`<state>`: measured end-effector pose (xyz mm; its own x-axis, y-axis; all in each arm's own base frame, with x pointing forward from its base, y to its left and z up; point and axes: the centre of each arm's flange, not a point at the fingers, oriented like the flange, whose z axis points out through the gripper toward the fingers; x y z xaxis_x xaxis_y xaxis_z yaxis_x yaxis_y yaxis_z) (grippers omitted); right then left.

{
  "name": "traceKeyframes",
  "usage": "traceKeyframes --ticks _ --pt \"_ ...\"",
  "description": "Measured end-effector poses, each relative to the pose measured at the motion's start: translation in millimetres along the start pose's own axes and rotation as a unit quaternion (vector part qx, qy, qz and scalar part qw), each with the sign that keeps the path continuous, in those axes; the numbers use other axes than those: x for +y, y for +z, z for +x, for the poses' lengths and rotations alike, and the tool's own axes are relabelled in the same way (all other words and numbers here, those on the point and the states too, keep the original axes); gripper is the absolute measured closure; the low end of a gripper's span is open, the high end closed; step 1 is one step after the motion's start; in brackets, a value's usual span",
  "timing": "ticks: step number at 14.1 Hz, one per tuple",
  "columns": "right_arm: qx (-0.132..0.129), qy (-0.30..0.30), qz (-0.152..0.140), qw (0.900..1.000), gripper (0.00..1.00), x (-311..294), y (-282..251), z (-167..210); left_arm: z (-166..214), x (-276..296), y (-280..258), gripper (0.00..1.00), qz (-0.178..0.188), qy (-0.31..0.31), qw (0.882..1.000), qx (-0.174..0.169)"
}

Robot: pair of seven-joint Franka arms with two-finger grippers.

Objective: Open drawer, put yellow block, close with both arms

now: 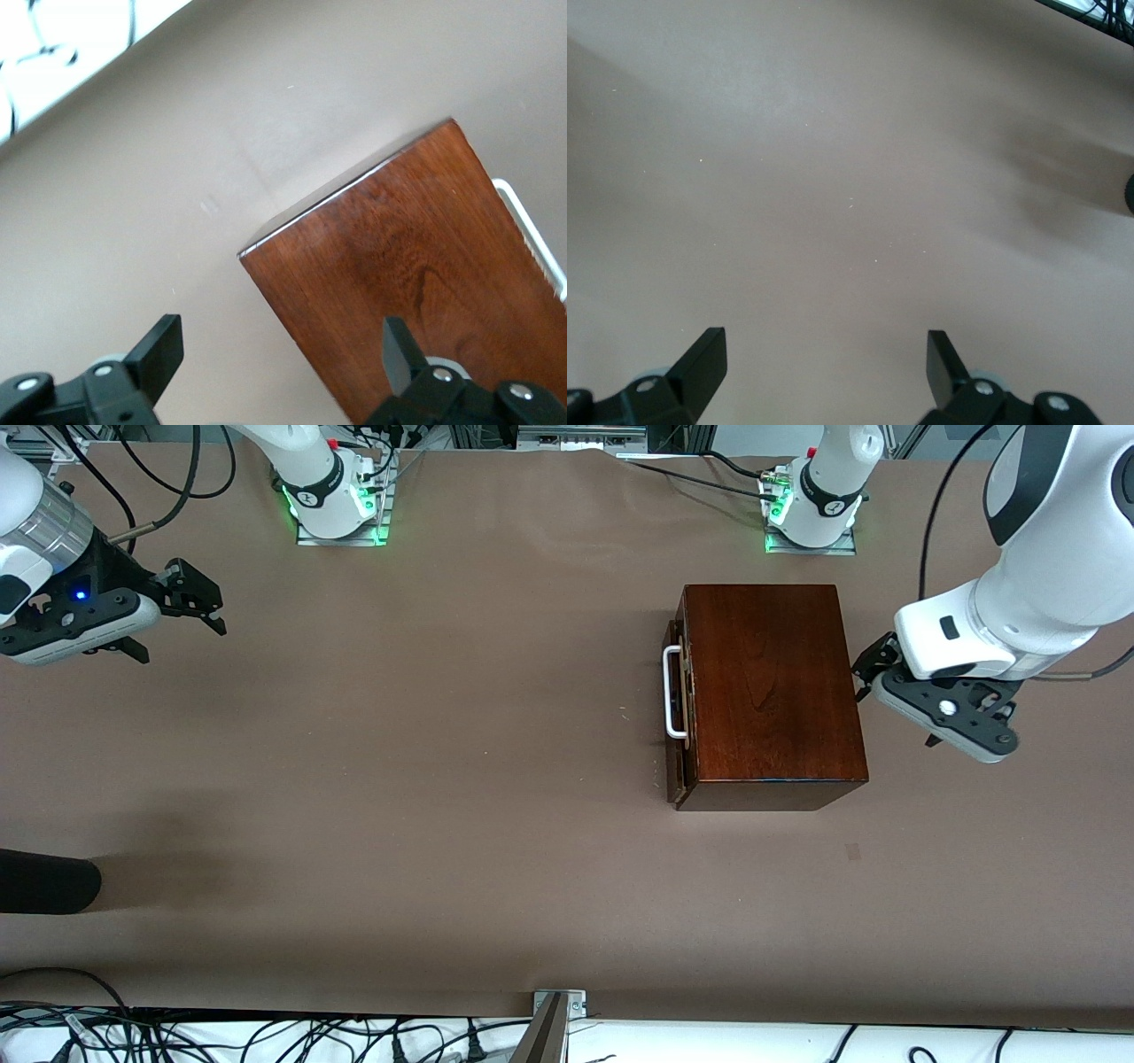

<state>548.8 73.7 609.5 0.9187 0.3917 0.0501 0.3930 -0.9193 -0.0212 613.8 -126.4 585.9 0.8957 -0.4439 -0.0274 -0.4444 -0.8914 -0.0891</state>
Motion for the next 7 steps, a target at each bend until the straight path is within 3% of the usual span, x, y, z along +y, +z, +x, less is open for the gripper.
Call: traceKeyframes --ticks 2,4,7 --pt "-0.001 0.000 0.000 1.000 0.00 0 0 0 -16 -9 0 0.00 0.006 -0.088 0.996 0.023" --pt "-0.001 0.000 0.000 1.000 0.00 0 0 0 -49 -27 3 0.00 -0.025 -0.146 0.988 0.040" --pt "-0.001 0.000 0.000 1.000 0.00 0 0 0 -94 -45 11 0.00 -0.038 -0.181 0.983 0.020"
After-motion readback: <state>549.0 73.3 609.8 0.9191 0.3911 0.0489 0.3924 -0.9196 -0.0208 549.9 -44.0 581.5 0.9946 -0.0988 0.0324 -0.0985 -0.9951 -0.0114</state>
